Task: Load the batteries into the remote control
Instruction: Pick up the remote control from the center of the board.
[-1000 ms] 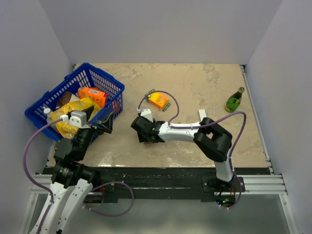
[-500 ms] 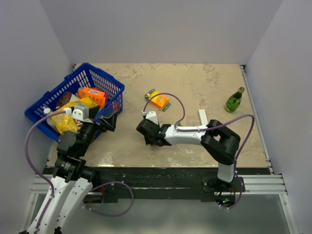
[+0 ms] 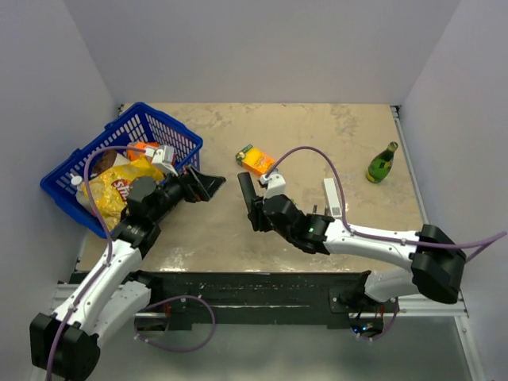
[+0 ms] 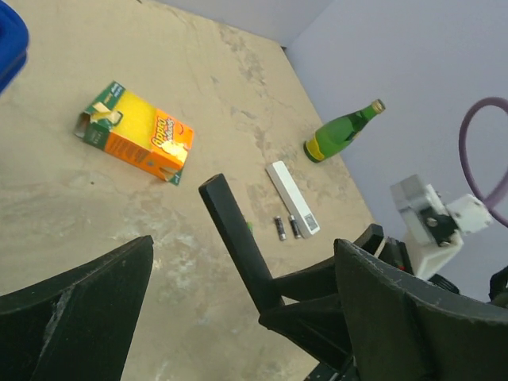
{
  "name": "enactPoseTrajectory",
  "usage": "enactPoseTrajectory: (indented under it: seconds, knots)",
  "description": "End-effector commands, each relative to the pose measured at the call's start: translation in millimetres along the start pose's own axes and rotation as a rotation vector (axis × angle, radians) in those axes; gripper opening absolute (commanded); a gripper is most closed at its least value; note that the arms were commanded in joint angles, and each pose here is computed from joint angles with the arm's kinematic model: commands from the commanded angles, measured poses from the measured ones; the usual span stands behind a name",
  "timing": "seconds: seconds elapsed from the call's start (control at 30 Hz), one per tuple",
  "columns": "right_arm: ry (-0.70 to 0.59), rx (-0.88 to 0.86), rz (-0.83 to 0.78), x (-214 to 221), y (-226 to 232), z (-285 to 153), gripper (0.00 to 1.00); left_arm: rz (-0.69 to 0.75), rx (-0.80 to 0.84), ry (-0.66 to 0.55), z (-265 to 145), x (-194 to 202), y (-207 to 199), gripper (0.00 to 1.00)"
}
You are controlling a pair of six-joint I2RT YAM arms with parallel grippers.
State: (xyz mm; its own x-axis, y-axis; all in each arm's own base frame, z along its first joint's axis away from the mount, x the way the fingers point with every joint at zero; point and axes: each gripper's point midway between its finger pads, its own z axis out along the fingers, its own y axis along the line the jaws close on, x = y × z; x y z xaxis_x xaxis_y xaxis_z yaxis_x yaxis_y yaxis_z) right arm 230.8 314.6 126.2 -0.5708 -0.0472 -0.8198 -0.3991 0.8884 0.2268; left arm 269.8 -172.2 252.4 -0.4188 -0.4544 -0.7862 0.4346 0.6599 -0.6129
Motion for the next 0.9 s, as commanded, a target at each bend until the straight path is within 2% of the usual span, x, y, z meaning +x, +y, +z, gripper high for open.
enactPoseTrajectory:
  seconds: [0.0, 0.23, 0.57, 0.87]
  knots:
    - [-0.178, -0.144, 0.020, -42.0, 19.7, -22.7, 0.16, -0.086, 0.139, -0.023, 18.4, -15.2, -33.5, 1.00]
    - [-0.285, -0.248, 0.033, -60.9, 26.4, -47.6, 0.16, -0.144, 0.177, 0.021, 43.4, -4.4, -44.8, 1.00]
    - [-0.313, -0.266, 0.020, -63.7, 27.1, -50.6, 0.17, -0.171, 0.145, 0.046, 68.8, 14.1, -64.1, 0.96]
    - [-0.327, -0.270, 0.014, -66.4, 26.7, -53.4, 0.17, -0.172, 0.043, 0.122, 87.0, 46.7, -52.4, 0.83]
